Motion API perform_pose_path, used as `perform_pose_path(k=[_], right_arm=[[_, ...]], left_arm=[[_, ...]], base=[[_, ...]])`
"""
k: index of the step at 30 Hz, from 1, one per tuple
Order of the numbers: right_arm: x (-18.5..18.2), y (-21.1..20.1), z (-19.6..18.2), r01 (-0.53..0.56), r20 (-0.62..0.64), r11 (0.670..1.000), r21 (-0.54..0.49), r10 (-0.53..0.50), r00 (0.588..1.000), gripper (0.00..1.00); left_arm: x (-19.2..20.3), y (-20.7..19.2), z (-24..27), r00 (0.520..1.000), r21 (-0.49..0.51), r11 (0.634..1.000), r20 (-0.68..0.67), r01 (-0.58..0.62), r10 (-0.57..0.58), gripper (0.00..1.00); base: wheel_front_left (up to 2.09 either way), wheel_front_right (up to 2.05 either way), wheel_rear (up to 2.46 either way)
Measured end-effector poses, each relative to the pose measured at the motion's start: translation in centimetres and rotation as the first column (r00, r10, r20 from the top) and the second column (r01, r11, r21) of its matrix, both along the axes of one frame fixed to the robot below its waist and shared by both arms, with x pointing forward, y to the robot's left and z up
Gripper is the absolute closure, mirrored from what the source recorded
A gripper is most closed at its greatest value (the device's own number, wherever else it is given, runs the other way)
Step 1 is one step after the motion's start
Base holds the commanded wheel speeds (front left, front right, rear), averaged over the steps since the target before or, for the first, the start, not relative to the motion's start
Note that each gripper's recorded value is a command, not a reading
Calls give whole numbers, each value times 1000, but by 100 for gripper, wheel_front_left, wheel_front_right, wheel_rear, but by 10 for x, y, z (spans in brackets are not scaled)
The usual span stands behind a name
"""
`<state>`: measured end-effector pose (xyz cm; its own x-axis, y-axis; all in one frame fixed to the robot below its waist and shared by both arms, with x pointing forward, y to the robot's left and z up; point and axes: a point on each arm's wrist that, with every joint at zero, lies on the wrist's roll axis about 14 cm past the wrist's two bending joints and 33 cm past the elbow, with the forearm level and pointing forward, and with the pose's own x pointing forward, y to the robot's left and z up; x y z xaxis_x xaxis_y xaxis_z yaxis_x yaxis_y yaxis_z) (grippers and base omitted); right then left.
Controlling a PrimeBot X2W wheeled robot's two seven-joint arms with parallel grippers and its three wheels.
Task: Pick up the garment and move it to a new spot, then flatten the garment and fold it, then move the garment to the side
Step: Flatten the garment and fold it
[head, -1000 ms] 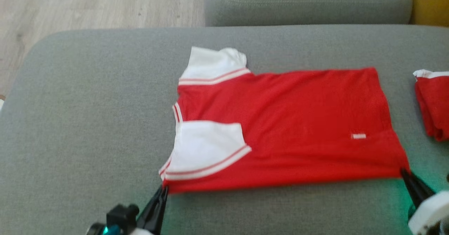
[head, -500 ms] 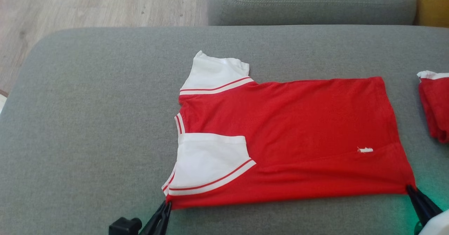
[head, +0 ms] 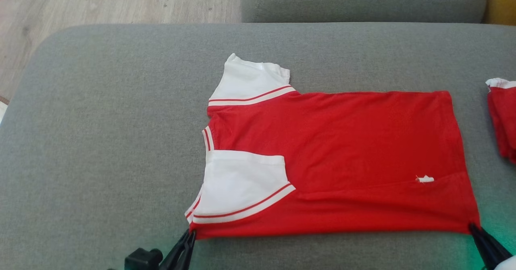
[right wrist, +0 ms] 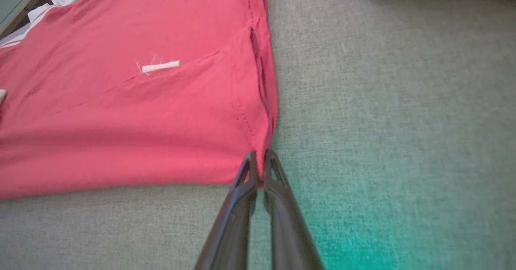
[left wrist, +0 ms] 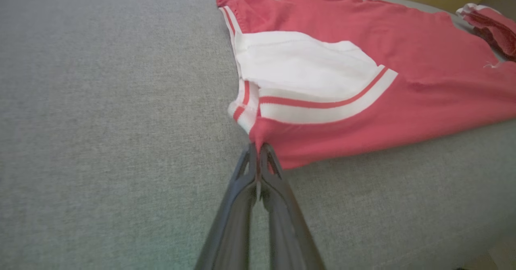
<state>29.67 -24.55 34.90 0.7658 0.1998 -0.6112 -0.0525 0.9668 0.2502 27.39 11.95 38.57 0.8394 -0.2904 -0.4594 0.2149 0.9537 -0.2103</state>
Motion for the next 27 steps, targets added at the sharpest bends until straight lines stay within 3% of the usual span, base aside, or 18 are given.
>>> perform_pose_path(k=[3, 4, 5, 6, 7, 8, 16, 20, 24, 27], right_arm=[[-3, 0, 0, 2, -4, 1000, 2, -2, 1000, 100], [-5, 0, -1, 4, -8, 1000, 1, -4, 1000, 95], [-5, 0, 0, 4, -7, 1000, -2, -4, 1000, 62], [-5, -2, 1, 6, -3, 1000, -6, -6, 1000, 5], [-5, -4, 1, 6, -1, 1000, -17, -6, 1000, 0], [-3, -8, 4, 7, 15, 999, -36, -6, 1000, 0], [13, -10, 22, 15, 89, 998, -54, -10, 996, 0], [17, -7, 25, 3, 91, 998, -60, 3, 996, 0], [27, -5, 30, -10, 107, 997, -75, 17, 994, 0], [41, -2, 38, -8, 138, 997, -74, 19, 990, 0]], left_arm=[[-1, -1, -2, 1000, 2, 1000, -11, 8, -8, 100], [-2, -2, -3, 1000, 2, 1000, -15, 11, -11, 100], [-3, -3, -4, 1000, 0, 1000, -25, 17, -17, 100], [-4, -5, -5, 999, -2, 1000, -33, 27, -27, 100], [-5, -5, -5, 999, -3, 1000, -38, 29, -29, 87], [-5, -6, -6, 998, -10, 1000, -49, 26, -26, 0], [24, 13, 16, 998, 48, 997, 37, 58, -59, 0], [86, 21, 58, 973, 153, 977, 154, 148, -172, 0], [153, 5, 114, 910, 215, 948, 294, 235, -292, 0], [186, -7, 126, 884, 243, 923, 294, 298, -363, 0]], base=[[0, 0, 0], [0, 0, 0], [0, 0, 0], [0, 0, 0], [0, 0, 0], [0, 0, 0], [0, 0, 0], [0, 0, 0], [0, 0, 0], [0, 0, 0]])
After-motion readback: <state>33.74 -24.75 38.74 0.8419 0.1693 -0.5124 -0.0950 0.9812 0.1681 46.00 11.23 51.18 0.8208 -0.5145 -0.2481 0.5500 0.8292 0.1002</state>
